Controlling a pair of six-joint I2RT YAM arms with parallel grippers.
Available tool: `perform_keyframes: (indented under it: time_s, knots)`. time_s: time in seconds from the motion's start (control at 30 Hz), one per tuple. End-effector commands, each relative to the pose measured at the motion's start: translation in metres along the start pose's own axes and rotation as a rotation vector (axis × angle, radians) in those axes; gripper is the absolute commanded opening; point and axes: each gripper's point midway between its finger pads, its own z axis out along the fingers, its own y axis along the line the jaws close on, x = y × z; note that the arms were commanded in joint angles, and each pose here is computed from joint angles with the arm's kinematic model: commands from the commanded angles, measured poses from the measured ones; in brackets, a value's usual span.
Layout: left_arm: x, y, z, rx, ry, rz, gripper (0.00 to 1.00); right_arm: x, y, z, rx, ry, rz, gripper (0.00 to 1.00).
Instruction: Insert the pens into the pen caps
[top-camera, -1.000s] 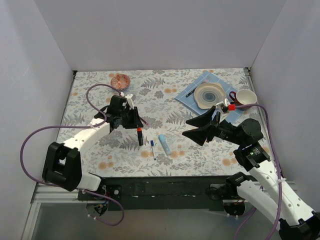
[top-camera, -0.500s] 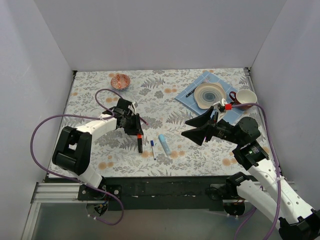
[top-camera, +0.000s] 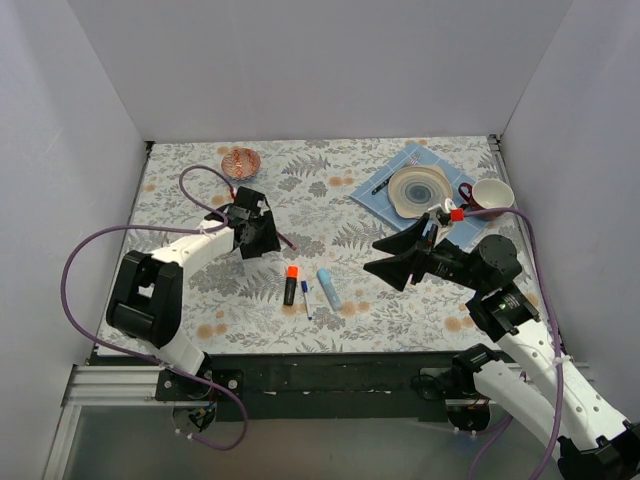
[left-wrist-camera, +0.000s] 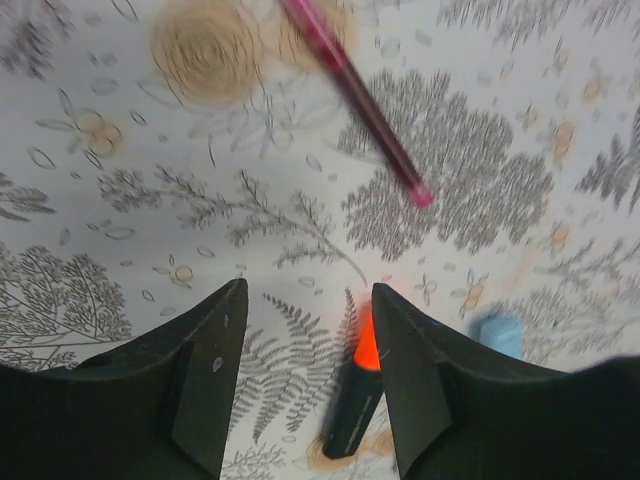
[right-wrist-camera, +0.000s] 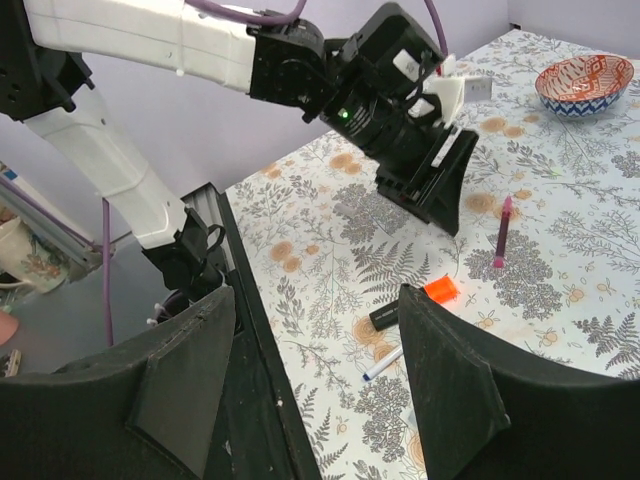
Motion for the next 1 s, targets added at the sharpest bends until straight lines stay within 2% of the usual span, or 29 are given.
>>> perform_keyframes:
  time_s: [0.0,0.17,0.4,0.97]
  knots:
    - [-0.07,0.003,-0.012,-0.14,-0.219,-0.12,0.52,-0.01,0.0,-0.001,0.023,-0.031,-0.026,0.72]
    - [-0.09,0.003,-0.003,-0.251,-0.23,-0.332,0.45,-0.006,-0.007,-0.001,0.053,-0.022,-0.01,0.71]
    - [-0.104,-0.009,0.013,-0.279,-0.202,-0.45,0.42,-0.008,-0.008,-0.001,0.059,-0.028,-0.016,0.69]
    - [-0.083,-0.011,0.06,-0.339,-0.134,-0.414,0.4,-0.008,-0.008,-0.002,0.066,-0.031,-0.025,0.68]
